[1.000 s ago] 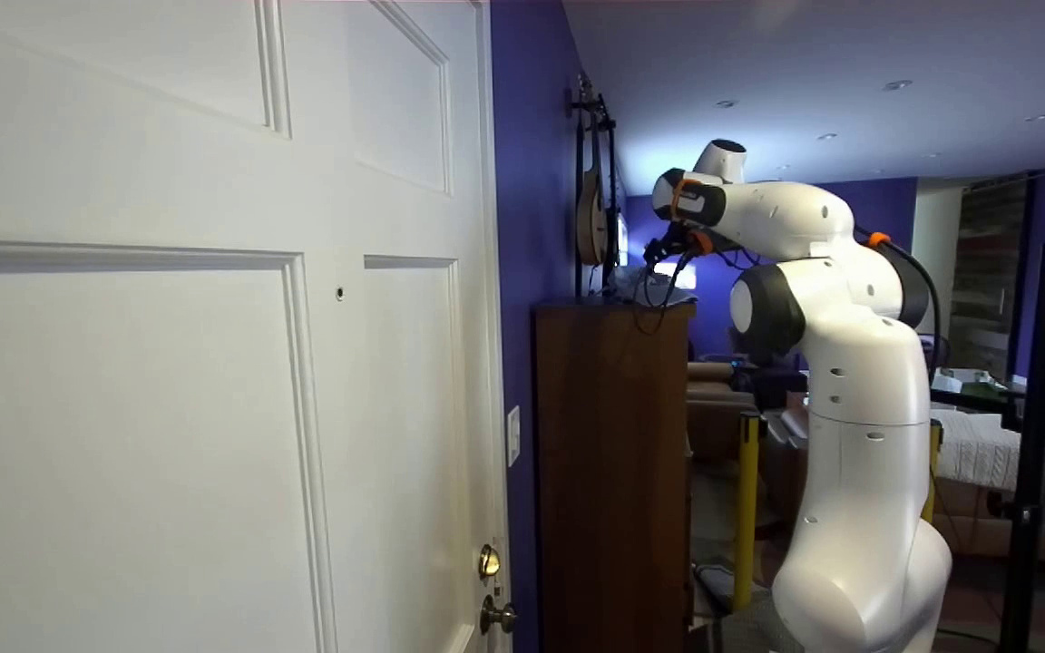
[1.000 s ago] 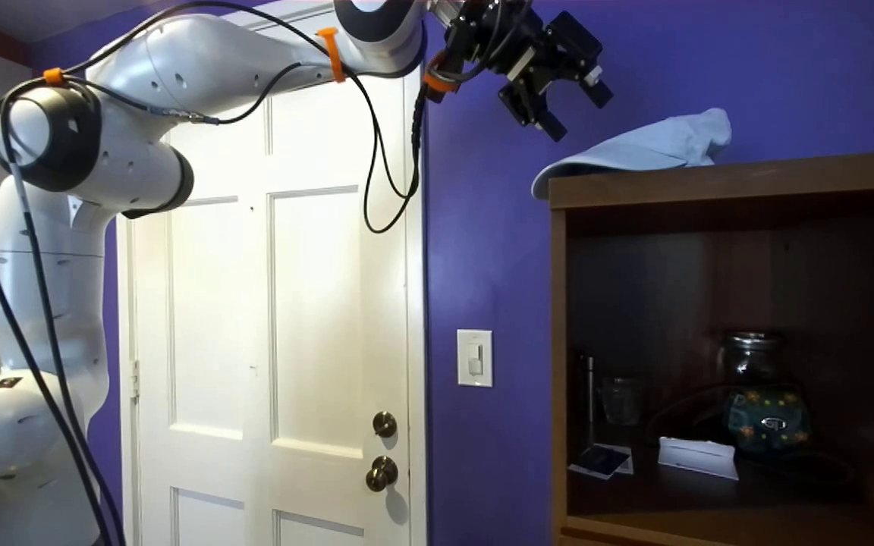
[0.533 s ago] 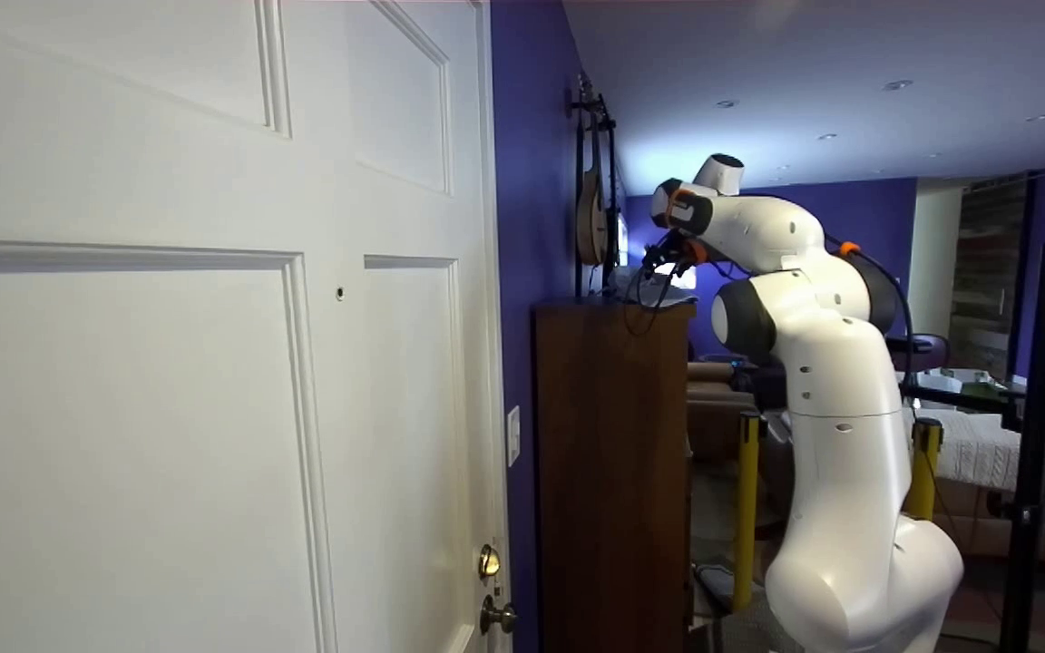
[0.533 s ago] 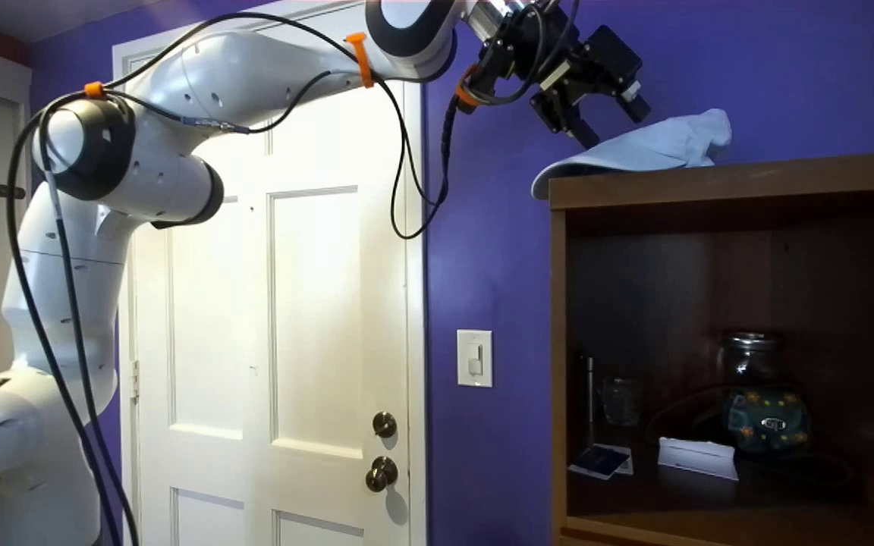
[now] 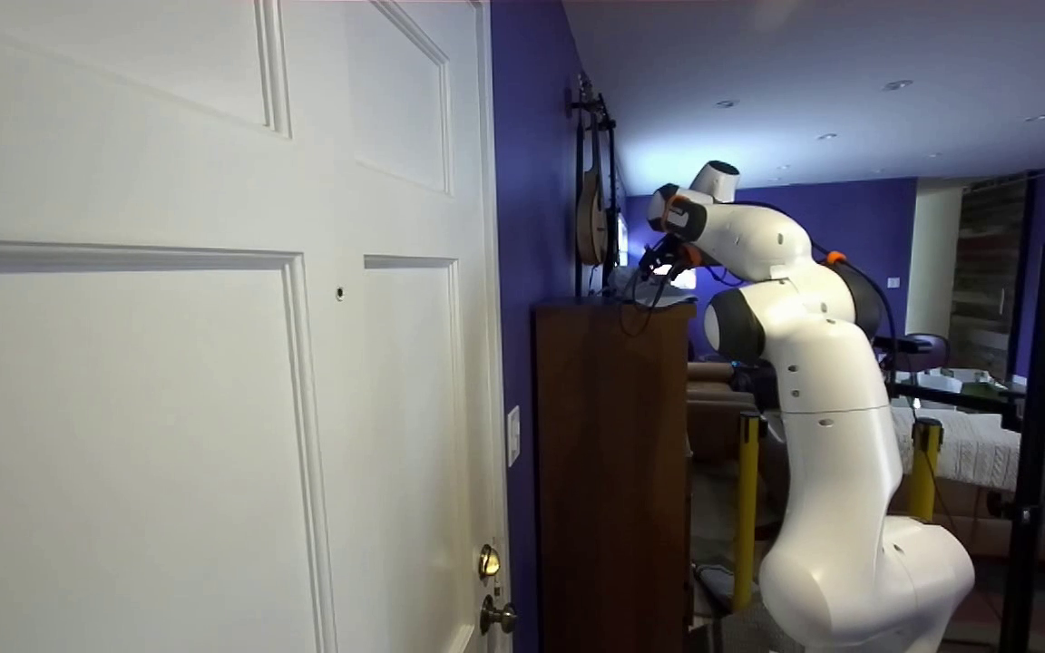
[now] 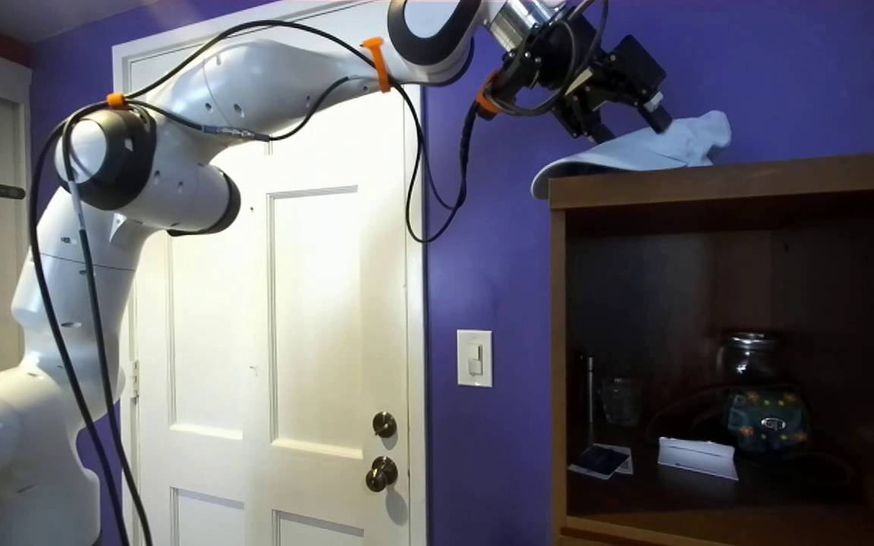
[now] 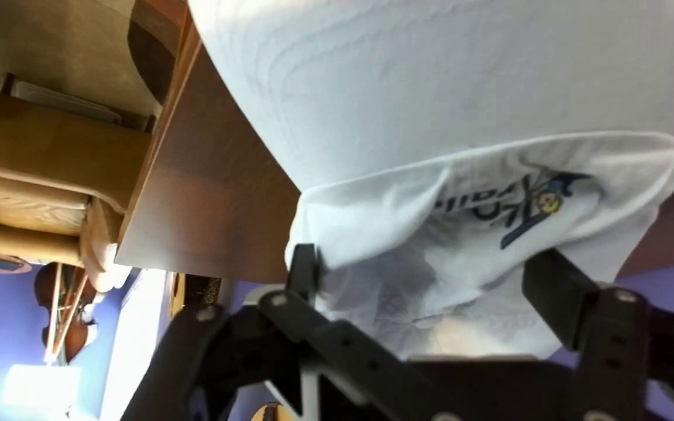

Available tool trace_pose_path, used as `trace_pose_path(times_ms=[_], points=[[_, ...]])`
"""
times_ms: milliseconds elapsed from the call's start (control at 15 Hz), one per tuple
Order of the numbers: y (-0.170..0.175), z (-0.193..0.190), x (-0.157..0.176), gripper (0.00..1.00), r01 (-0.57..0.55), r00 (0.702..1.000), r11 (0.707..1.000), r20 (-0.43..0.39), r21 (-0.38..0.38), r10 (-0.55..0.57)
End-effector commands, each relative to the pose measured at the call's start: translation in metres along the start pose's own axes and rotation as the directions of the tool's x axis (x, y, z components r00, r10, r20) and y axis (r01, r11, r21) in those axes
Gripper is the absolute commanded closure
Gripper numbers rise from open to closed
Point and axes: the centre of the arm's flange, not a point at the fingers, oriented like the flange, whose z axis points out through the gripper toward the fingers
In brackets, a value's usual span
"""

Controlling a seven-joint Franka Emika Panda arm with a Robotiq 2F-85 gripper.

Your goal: Hang the cap on the door

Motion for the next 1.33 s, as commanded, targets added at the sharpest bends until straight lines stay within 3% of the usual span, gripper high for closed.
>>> trace_pose_path(times_ms=[0,533,667,1267], points=[[0.003,0.007,0.016,0.40,0.004,1.000,0.999,0.012,0.036,-0.005],[-0.001,0.000,0.014,0.96,0.015,0.998,0.996,0.056,0.084,-0.020],[-0.003,-0.007,0.013,1.00,0.028,0.998,0.994,0.044,0.103,-0.033],[-0.020,-0.058,0.004,0.99,0.152,0.988,0.964,-0.017,0.218,-0.152]])
